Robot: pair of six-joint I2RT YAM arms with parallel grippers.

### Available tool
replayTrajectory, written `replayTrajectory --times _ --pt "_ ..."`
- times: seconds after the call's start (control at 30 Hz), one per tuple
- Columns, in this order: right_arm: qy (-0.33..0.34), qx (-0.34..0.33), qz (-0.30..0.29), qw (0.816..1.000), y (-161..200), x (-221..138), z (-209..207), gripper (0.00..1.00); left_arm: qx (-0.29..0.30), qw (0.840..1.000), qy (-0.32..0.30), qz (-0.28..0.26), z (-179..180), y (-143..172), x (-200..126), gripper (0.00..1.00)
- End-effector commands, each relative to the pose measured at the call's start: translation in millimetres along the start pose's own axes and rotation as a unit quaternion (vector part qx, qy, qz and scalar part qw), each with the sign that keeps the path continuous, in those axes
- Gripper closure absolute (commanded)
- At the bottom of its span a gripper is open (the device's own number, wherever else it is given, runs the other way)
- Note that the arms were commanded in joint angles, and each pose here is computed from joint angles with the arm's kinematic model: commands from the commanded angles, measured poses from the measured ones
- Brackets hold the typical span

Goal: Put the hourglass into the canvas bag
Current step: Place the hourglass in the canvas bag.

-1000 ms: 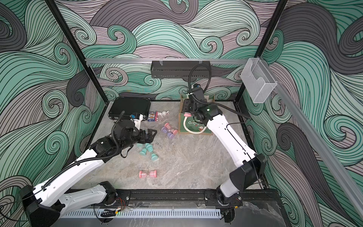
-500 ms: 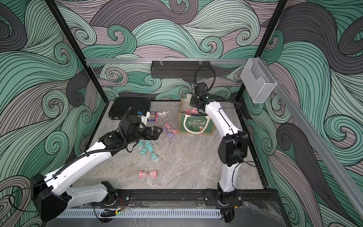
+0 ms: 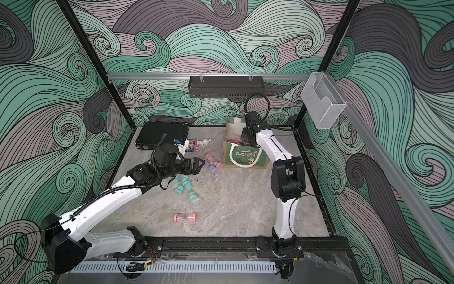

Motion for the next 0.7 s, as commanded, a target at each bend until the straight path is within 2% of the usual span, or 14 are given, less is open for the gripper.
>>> replayTrajectory --times 0.0,0.3,0.5,0.67 --pt "0.019 0.003 -0.001 1.0 3.1 -3.0 -12.6 0.61 -0.007 1.0 -0.002 -0.026 -0.4 -17.2 -6.2 0.01" --pt "-0.005 0.012 -0.058 0.998 -27.2 -55.9 -13.9 0.39 -0.012 0.999 -0.006 -0.035 2.1 -19.0 -11.6 0.01" --pt "-0.062 0.017 -0.097 0.993 -42.1 -109.2 -2.1 0.27 -0.011 0.999 -0.008 -0.042 3.3 -22.1 -16.8 0.01" --pt "-0.123 -0.004 -0.099 0.987 -37.9 -146.1 19.6 0.19 -0.011 0.999 -0.018 -0.048 8.5 -21.7 -22.3 0.01"
Point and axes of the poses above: each gripper's point midway between its finger pads, its own x axis out along the fingers, its own z axis along the line the jaws close on, y = z × x, the point moved 1 cm from there along -x, back along the fingers, and after that the axes turned 2 degrees about x, right-handed, at the moved point
